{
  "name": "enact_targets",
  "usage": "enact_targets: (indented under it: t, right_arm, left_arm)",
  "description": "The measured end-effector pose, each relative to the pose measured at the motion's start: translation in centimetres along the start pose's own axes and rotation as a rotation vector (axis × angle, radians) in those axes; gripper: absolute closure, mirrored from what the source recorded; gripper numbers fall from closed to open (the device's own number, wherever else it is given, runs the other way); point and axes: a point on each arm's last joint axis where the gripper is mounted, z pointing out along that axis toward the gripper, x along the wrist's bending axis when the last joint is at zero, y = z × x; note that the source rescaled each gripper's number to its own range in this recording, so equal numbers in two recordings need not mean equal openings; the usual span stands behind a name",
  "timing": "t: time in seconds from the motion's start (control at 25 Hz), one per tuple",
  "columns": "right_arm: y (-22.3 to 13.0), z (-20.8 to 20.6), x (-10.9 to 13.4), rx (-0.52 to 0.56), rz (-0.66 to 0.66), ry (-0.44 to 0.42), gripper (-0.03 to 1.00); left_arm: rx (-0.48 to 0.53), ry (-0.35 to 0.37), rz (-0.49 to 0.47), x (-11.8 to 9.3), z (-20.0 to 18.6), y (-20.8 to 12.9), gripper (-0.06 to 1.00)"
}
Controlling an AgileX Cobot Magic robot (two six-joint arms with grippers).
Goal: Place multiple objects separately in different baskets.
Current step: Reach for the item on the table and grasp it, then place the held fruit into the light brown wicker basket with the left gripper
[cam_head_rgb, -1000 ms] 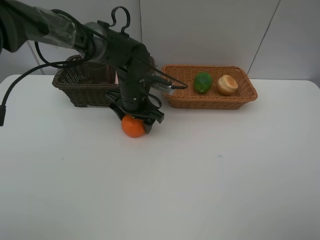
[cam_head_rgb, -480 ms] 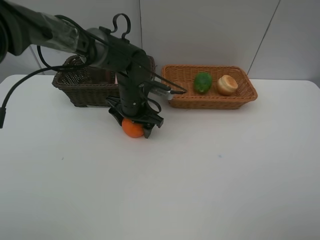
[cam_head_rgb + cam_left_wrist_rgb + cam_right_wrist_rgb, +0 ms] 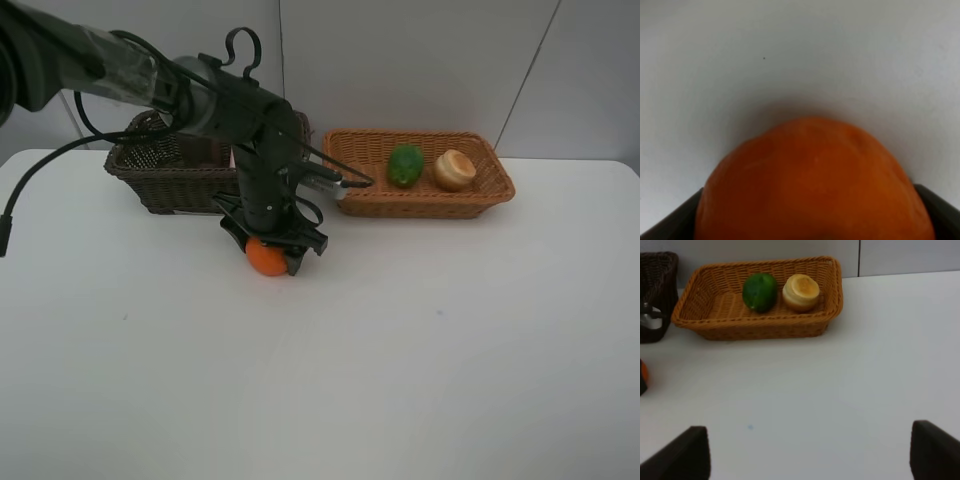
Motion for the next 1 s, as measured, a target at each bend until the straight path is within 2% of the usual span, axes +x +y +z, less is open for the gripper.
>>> enact_targets:
  t: [1.0]
  right_arm:
    - [0.0,0.0,0.0,0.0,0.0,0.0,0.15]
  left_arm:
    - [0.032,-0.012,-0.005,-0.04,-0.89,-0.37,0.03]
